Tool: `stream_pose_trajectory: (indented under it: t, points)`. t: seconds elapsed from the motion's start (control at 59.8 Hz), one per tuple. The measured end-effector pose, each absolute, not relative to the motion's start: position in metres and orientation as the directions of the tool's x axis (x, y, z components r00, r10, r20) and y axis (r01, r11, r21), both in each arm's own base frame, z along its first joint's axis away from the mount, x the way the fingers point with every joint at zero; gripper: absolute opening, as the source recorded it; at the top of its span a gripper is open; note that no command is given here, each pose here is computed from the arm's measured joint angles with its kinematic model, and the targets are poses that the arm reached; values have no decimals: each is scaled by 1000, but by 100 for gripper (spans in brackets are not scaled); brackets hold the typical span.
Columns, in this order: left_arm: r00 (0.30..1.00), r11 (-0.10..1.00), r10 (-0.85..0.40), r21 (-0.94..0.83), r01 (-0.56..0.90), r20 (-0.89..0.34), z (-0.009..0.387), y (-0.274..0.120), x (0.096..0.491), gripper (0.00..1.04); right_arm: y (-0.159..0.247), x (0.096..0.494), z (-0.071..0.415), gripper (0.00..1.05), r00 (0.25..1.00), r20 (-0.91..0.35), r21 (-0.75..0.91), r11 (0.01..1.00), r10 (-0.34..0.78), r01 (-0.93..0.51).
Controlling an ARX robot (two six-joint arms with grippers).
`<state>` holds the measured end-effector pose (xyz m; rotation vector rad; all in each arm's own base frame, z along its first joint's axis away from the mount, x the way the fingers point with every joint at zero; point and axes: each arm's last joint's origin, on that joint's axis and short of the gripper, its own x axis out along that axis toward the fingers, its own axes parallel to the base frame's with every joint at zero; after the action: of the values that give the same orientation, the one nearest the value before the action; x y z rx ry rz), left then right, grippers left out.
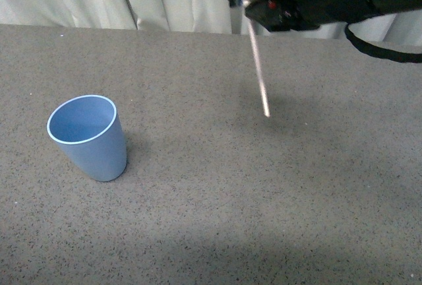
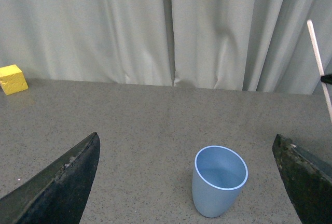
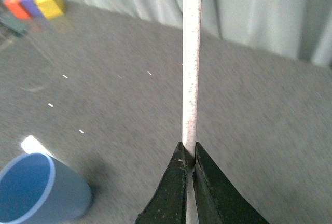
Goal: Transfer chopsticks to blue cup
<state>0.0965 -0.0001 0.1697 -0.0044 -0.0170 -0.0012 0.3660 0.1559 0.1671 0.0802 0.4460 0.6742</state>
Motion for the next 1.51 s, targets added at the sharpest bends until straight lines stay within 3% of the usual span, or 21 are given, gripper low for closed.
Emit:
stream_pose_trajectory:
  t: [0.184, 0.351, 0.485, 0.652, 1.322, 1.506]
  points:
    - [1000, 1000, -1, -4, 1, 17, 170, 0, 97, 98, 190, 365, 184, 1, 608, -105, 211, 615, 787, -760]
    - [1000, 1000, -1, -4, 1, 17, 170, 0, 97, 98, 229, 362, 183, 1, 498, -24, 201, 493, 867, -847]
    - [1000, 1000, -1, -4, 1, 17, 170, 0, 97, 98, 264, 358, 170, 1, 420, -12, 227, 412, 907, -882]
    - [1000, 1000, -1, -4, 1, 17, 170, 0, 97, 98, 285, 357, 152, 1, 387, -6, 260, 375, 922, -890]
    - [1000, 1000, -1, -4, 1, 17, 170, 0, 97, 98, 290, 345, 99, 1, 342, -135, 312, 368, 930, -876]
    - [1000, 1000, -1, -4, 1, 17, 170, 0, 97, 98, 285, 342, 92, 39, 343, -152, 316, 375, 927, -872]
